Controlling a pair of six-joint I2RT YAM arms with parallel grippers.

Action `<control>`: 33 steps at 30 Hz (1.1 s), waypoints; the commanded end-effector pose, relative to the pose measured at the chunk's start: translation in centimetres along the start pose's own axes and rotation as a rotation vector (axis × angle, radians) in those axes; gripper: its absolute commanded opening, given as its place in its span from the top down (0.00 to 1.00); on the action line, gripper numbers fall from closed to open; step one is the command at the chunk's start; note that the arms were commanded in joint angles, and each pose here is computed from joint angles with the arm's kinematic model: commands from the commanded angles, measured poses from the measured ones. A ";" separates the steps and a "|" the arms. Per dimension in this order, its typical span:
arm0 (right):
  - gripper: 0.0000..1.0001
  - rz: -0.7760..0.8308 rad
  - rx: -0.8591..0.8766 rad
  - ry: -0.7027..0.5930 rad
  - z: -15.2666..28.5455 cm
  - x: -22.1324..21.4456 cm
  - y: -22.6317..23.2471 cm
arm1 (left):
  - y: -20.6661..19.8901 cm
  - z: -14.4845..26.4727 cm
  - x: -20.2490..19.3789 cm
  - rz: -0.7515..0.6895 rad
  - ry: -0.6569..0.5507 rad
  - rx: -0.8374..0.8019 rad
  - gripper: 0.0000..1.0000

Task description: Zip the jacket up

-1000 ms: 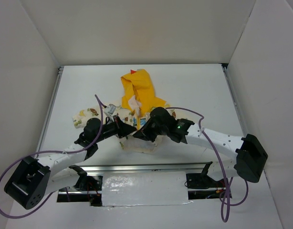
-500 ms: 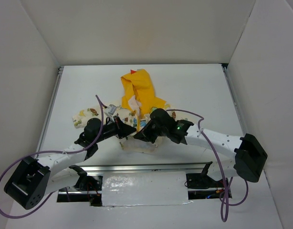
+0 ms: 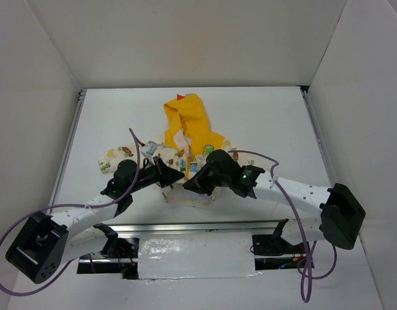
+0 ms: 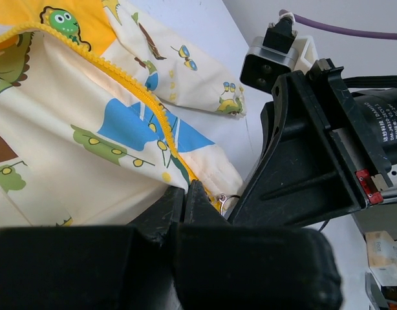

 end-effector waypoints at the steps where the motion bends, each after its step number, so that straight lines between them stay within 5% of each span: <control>1: 0.83 -0.015 0.074 -0.035 0.7 0.5 0.4 | -0.7 0.1 0.6 -0.060 -0.043 -0.066 1.00; 5: 0.91 -0.016 0.095 -0.035 0.7 0.5 0.4 | -0.7 0.1 0.6 -0.061 -0.042 -0.069 1.00; 10: 0.86 0.014 0.120 -0.032 1.0 0.4 0.7 | -0.6 0.1 0.4 -0.062 -0.040 -0.066 1.00; 14: 1.00 0.052 0.224 -0.006 1.8 0.2 1.1 | -0.5 0.2 0.3 -0.062 -0.041 -0.063 1.00; 21: 1.00 0.109 0.255 -0.010 2.6 -0.1 2.0 | -0.6 0.1 0.4 -0.069 -0.045 -0.063 1.00; 27: 0.67 0.177 0.232 0.012 2.1 -0.2 1.8 | -0.7 0.2 0.6 -0.071 -0.049 -0.062 1.00; 33: 0.61 0.261 0.245 -0.017 2.2 0.4 -0.4 | -0.8 0.1 0.7 -0.072 -0.048 -0.063 1.00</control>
Point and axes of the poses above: each gripper's point midway between its finger pads, its own z axis back along the fingers, its own y axis along the line the jaws close on, x = y × z, the point moved 10 cm from there along z, back along the fingers, and after that the axes turned 7 degrees about -z, right-handed, at the moved point
